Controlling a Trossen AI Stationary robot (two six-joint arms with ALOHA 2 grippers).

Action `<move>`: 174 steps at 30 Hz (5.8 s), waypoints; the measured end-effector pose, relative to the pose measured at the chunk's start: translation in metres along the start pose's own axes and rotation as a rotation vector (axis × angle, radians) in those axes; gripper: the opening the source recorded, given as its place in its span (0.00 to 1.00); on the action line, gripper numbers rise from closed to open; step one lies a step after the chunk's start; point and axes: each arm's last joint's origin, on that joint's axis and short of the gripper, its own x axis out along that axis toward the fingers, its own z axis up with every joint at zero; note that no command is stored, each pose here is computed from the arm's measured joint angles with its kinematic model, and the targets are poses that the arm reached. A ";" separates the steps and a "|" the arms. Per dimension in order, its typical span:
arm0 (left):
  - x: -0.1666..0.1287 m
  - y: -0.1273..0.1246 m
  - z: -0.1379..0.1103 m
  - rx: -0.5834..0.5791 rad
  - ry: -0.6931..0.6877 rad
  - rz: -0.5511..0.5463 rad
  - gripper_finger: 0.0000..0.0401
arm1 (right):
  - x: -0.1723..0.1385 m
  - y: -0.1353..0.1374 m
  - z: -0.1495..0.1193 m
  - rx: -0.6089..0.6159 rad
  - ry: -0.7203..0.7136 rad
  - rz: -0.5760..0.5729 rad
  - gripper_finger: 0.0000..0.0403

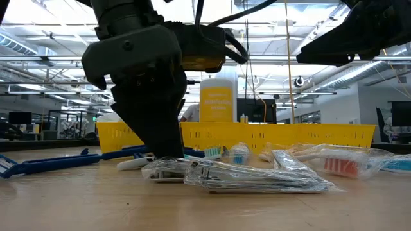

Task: Pick & Place Travel size toiletries
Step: Put the silver nail cutter into the middle left yellow bin, then put the top silver nail cutter into the middle left yellow bin

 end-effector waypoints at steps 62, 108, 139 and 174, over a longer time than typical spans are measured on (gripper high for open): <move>-0.104 0.094 0.058 -0.294 -0.399 0.139 0.10 | 0.000 0.000 0.000 -0.001 0.000 0.000 0.55; -0.047 0.176 0.038 -0.564 -0.274 0.245 0.48 | 0.003 -0.004 -0.005 -0.005 0.042 -0.028 0.55; -0.186 0.059 0.030 0.203 -0.917 0.019 0.56 | 0.089 0.072 0.011 -0.272 0.445 0.427 0.55; -0.149 0.122 -0.051 -0.081 -1.023 0.007 0.56 | 0.128 0.060 -0.031 -0.352 0.675 0.589 0.17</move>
